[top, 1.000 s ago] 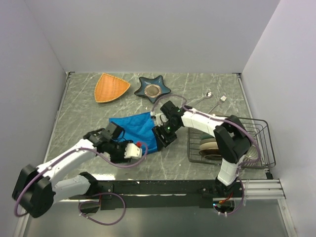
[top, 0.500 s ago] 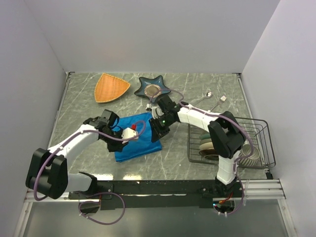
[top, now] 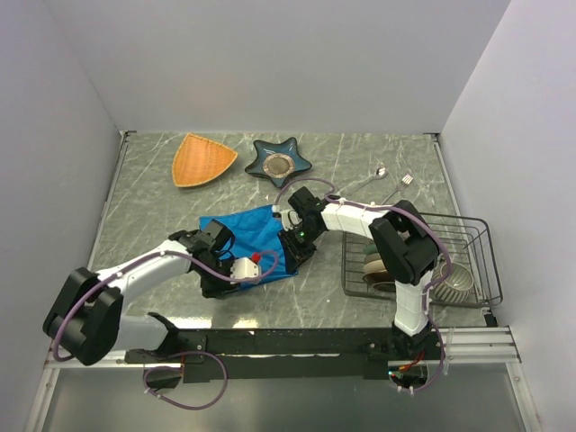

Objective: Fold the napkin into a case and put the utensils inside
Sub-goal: Smooth out the lower triangle-folded napkin at the center of the board.

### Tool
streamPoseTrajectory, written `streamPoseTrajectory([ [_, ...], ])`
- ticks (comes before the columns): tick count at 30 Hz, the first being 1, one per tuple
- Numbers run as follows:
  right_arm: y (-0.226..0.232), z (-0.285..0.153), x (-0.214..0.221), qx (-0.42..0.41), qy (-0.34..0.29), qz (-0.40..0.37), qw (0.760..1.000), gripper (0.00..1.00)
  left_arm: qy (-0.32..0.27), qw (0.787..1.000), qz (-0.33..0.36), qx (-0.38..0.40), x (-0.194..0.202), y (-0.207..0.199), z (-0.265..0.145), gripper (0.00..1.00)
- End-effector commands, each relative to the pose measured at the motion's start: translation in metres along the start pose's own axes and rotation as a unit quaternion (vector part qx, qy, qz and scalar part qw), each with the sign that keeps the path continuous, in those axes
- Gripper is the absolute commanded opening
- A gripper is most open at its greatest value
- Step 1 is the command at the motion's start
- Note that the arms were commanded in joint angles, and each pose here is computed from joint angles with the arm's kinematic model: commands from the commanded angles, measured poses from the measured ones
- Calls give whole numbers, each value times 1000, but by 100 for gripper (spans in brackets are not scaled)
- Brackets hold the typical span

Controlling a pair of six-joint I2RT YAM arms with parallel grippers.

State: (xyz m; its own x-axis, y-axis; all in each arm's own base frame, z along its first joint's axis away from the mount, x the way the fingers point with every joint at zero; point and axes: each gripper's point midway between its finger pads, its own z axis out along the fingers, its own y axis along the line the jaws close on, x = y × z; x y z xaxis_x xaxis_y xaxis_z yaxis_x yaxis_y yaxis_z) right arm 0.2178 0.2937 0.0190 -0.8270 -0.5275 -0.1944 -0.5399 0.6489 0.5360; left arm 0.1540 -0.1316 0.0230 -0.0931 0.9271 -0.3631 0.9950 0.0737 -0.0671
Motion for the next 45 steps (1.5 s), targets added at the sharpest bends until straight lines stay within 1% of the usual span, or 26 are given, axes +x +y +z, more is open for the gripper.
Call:
streamPoseTrajectory([
  [1, -19, 5, 7, 42, 10, -7, 999, 28, -3, 999, 3, -32, -4, 4, -21, 47],
  [3, -20, 6, 7, 43, 10, -5, 999, 28, 5, 999, 3, -37, 1, 3, -22, 48],
  [5, -22, 7, 8, 48, 11, -4, 999, 28, -1, 999, 2, -45, -2, 5, -24, 49],
  [8, -18, 3, 3, 42, 6, -7, 999, 28, -29, 998, -10, -53, -20, 13, -30, 47],
  [11, -2, -9, -7, 20, -11, -13, 1000, 30, -34, 997, -46, -56, -25, 25, -28, 41],
  [12, 4, -15, -11, 11, -19, -17, 1000, 33, -56, 995, -66, -57, -33, 33, -34, 39],
  [13, 13, -25, -15, 2, -28, -24, 999, 35, -66, 992, -92, -51, -34, 41, -36, 36],
  [14, 23, -36, -26, -10, -44, -34, 998, 38, -73, 989, -120, -40, -33, 45, -42, 35],
  [15, 31, -44, -32, -24, -57, -42, 997, 44, -106, 980, -155, -62, -38, 71, -67, 35],
  [16, 35, -59, -43, -28, -81, -50, 995, 48, -134, 974, -177, -40, -45, 78, -73, 36],
  [17, 41, -69, -54, -30, -100, -63, 993, 52, -168, 962, -205, -62, -46, 101, -99, 37],
  [18, 41, -75, -60, -25, -112, -71, 991, 60, -189, 950, -241, -63, -47, 109, -108, 41],
  [19, 42, -80, -63, -22, -115, -86, 989, 63, -220, 938, -263, -58, -53, 116, -117, 44],
  [21, 43, -85, -71, -15, -120, -116, 986, 64, -254, 902, -339, -81, -44, 140, -135, 49],
  [22, 40, -83, -71, -11, -112, -125, 986, 64, -257, 890, -368, -83, -38, 147, -134, 49],
  [24, 34, -78, -70, -5, -98, -131, 987, 62, -262, 850, -446, -102, -16, 162, -135, 48],
  [25, 28, -73, -68, 3, -87, -130, 988, 61, -260, 836, -471, -105, -7, 166, -131, 48],
  [26, 25, -70, -67, 8, -82, -131, 988, 61, -256, 818, -503, -114, 9, 167, -128, 48],
  [27, 22, -66, -65, 11, -77, -132, 988, 60, -256, 798, -533, -114, 14, 168, -127, 52],
  [29, 12, -59, -63, 25, -70, -137, 988, 60, -255, 777, -563, -120, 27, 169, -120, 58],
  [30, 11, -57, -62, 30, -67, -142, 987, 60, -257, 771, -572, -115, 27, 168, -118, 63],
  [33, 2, -48, -54, 44, -51, -150, 986, 59, -264, 752, -592, -120, 31, 172, -113, 66],
  [34, 0, -44, -50, 46, -44, -156, 986, 59, -267, 740, -605, -122, 31, 174, -112, 66],
  [38, -7, -39, -41, 60, -32, -168, 983, 59, -262, 720, -625, -150, 45, 190, -105, 64],
  [42, -19, -31, -32, 74, -14, -172, 982, 59, -263, 695, -656, -135, 52, 202, -92, 64],
  [45, -28, -24, -26, 81, -3, -168, 982, 59, -266, 688, -666, -111, 51, 207, -79, 64],
])
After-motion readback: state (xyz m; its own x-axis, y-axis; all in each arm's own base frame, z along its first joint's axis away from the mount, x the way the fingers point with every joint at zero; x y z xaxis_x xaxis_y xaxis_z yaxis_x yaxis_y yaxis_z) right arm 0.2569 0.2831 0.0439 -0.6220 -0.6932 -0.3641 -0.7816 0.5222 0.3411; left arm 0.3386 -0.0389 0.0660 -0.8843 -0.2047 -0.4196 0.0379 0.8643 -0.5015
